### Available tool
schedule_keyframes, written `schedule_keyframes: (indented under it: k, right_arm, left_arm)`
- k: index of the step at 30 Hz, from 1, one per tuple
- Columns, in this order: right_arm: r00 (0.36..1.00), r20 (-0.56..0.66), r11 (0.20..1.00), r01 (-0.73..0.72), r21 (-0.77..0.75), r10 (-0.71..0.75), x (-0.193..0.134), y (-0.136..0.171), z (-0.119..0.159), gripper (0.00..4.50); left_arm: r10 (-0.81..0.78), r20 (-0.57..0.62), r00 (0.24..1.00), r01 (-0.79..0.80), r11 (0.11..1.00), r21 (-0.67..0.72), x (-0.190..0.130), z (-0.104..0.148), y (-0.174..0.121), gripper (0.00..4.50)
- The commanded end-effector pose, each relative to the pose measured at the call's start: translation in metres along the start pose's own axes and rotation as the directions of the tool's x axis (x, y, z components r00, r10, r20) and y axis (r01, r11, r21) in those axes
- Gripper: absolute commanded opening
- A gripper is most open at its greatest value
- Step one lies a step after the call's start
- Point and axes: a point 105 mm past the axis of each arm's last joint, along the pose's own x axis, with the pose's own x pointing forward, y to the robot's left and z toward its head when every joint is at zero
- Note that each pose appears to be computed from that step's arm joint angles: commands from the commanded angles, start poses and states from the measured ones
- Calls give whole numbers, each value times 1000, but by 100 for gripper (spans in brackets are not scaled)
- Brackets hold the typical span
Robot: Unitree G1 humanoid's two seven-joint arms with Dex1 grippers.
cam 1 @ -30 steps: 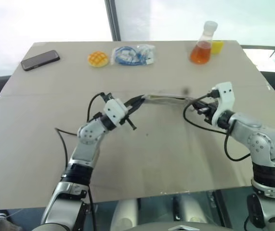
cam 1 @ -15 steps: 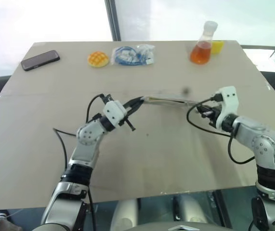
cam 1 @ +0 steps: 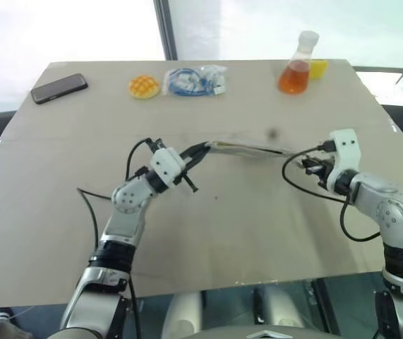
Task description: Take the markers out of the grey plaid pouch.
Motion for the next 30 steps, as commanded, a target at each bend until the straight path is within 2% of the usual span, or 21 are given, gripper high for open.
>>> schedule_keyframes:
  k: [1, 4, 7, 8, 10, 11, 14, 18, 19, 24, 30]
  right_arm:
    - [997, 24, 997, 77, -30, -76, -8, -18, 7, 7]
    - [990, 85, 991, 116, -70, -109, -8, -21, 15, 7]
    - [997, 71, 989, -30, -142, 40, -11, 3, 16, 7]
    - [996, 68, 988, -54, -142, 64, -12, 8, 16, 71]
    - [987, 74, 979, -132, -154, 145, -18, 23, 16, 146]
    - [976, 74, 970, -194, -145, 206, -24, 33, 17, 200]
    - [934, 107, 936, -328, -124, 342, -50, 51, 28, 200]
    - [907, 157, 921, -382, -80, 390, -51, 68, 40, 22]
    - [904, 162, 918, -389, -74, 396, -48, 72, 41, 10]
    - [909, 163, 923, -381, -47, 383, -15, 90, 42, 10]
    - [927, 158, 941, -338, -33, 339, 15, 89, 39, 10]
  left_arm:
    - [45, 38, 998, -46, 998, 35, -1, 13, 13, 0]
    - [45, 39, 998, -46, 998, 34, -1, 15, 12, 0]
    - [45, 38, 998, -46, 998, 31, 0, 15, 10, 0]
    - [45, 38, 998, -47, 998, 30, 0, 15, 10, 0]
    - [45, 38, 998, -47, 998, 30, 1, 15, 8, 0]
    - [46, 38, 998, -47, 998, 30, 1, 15, 7, 0]
    - [47, 38, 998, -49, 998, 30, 3, 15, 5, 0]
    - [43, 42, 998, -44, 999, 23, 3, 15, 2, 0]
    - [41, 43, 998, -42, 999, 22, 3, 15, 2, 0]
    - [37, 49, 998, -38, 999, 21, 5, 15, 3, 0]
    - [29, 54, 998, -31, 999, 28, 3, 17, 2, 0]
